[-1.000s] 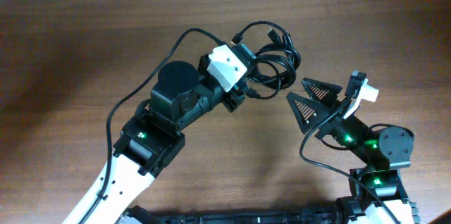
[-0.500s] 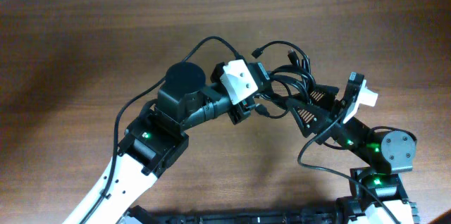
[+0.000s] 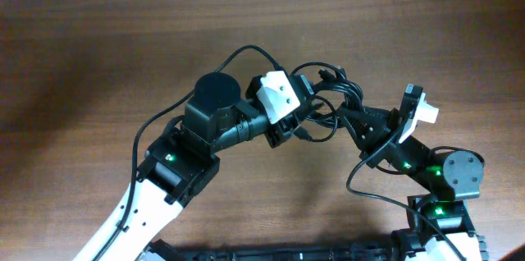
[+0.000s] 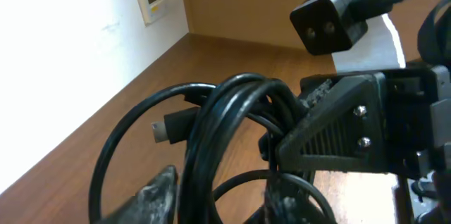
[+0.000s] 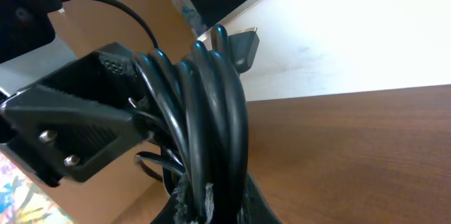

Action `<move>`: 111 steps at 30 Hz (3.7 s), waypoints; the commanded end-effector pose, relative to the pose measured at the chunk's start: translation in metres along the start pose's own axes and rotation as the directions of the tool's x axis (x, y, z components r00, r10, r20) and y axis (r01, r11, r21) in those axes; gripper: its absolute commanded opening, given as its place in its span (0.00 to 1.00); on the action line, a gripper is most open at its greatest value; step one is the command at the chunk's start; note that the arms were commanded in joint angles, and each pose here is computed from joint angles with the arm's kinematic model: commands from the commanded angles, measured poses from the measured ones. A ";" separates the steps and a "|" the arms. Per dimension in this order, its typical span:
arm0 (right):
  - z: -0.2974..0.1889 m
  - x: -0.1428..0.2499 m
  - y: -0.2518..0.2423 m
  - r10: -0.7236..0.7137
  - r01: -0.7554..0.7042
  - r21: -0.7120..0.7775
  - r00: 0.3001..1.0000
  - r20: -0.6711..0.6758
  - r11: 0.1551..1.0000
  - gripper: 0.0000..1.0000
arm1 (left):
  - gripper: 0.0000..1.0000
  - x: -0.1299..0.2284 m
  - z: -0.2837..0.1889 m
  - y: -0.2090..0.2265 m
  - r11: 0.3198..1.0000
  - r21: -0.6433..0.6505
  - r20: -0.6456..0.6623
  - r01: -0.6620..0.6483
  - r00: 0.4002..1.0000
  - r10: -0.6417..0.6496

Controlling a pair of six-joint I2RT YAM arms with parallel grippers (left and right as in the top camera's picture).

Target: Untangle cables

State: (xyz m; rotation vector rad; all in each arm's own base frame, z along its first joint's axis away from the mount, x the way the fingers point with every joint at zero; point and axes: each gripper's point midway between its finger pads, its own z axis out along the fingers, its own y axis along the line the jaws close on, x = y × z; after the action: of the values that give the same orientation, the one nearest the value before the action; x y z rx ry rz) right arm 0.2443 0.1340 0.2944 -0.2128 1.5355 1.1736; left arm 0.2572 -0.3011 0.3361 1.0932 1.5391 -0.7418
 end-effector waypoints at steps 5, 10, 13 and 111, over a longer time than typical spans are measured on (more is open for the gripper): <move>-0.002 -0.007 -0.024 0.040 -0.047 0.126 0.998 0.053 0.991 0.04 | 0.71 0.011 -0.011 -0.001 0.997 -0.033 -0.064 0.068 0.995 -0.070; -0.002 -0.008 -0.025 0.039 -0.047 0.133 0.997 0.061 0.990 0.04 | 0.99 0.045 -0.022 0.016 0.980 -0.176 -0.201 0.088 0.972 -0.123; -0.002 -0.009 -0.026 0.042 -0.051 0.138 0.997 0.066 0.989 0.04 | 0.99 0.065 -0.030 0.030 0.958 -0.276 -0.279 0.074 0.948 -0.154; -0.001 -0.014 0.007 0.045 -0.044 -0.014 0.998 0.048 0.999 0.04 | 0.44 0.025 -0.214 0.154 -0.015 -0.971 -0.231 -0.240 0.948 -0.217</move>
State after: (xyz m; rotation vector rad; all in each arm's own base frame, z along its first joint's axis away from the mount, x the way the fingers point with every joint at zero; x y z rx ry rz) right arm 0.2450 0.1334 0.2999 -0.1560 1.5308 1.2338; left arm 0.3232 -0.0636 0.3651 0.0580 1.7571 0.6773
